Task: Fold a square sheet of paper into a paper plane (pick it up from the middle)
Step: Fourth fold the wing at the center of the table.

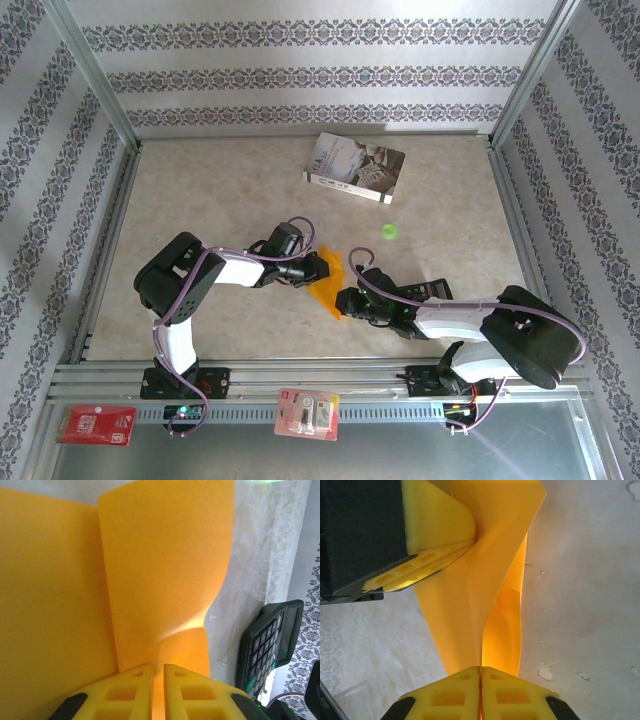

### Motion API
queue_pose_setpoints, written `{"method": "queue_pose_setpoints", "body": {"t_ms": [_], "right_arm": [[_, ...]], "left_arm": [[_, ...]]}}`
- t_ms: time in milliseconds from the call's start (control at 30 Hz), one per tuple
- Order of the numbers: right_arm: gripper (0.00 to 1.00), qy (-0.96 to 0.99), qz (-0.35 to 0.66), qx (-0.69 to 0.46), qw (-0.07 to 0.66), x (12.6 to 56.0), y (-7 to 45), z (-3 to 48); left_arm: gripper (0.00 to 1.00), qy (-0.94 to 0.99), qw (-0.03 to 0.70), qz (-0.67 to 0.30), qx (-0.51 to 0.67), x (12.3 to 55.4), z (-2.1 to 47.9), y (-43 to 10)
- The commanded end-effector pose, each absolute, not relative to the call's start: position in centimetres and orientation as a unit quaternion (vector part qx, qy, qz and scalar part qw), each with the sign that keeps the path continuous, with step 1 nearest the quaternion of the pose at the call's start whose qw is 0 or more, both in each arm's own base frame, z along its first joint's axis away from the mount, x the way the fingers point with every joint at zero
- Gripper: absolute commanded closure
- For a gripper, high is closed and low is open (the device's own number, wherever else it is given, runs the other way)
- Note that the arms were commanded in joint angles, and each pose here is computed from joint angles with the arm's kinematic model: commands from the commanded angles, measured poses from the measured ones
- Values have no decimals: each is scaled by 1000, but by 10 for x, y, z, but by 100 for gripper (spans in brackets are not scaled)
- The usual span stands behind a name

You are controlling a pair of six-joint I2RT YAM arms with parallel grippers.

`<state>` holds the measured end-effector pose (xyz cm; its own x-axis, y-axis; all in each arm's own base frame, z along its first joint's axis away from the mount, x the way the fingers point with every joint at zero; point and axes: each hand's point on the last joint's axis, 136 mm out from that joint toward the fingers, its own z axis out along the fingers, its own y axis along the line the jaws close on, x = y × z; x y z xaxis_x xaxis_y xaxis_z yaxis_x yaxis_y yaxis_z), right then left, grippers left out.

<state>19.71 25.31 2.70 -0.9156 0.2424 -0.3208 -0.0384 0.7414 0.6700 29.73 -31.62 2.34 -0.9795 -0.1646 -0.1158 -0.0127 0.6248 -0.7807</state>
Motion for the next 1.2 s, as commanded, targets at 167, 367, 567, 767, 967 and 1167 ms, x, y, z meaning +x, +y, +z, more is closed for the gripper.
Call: {"method": "queue_pose_setpoints", "body": {"t_ms": [167,367,567,767,967,1167], "right_arm": [[98,915,350,61,193,196,250,16],[100,917,345,66,189,194,247,9],[100,918,345,62,188,194,248,10],[100,917,344,63,190,195,247,10],[100,917,344,63,192,196,246,11],[98,916,346,63,193,197,246,12]], "left_arm": [[87,906,88,-407,-72,300,18,-302],[82,891,101,-437,-69,304,43,-309],[78,879,115,-460,-57,304,65,-314],[76,873,108,-475,-43,300,71,-325],[75,871,93,-482,-23,294,67,-343],[75,880,81,-467,-37,294,46,-339]]}}
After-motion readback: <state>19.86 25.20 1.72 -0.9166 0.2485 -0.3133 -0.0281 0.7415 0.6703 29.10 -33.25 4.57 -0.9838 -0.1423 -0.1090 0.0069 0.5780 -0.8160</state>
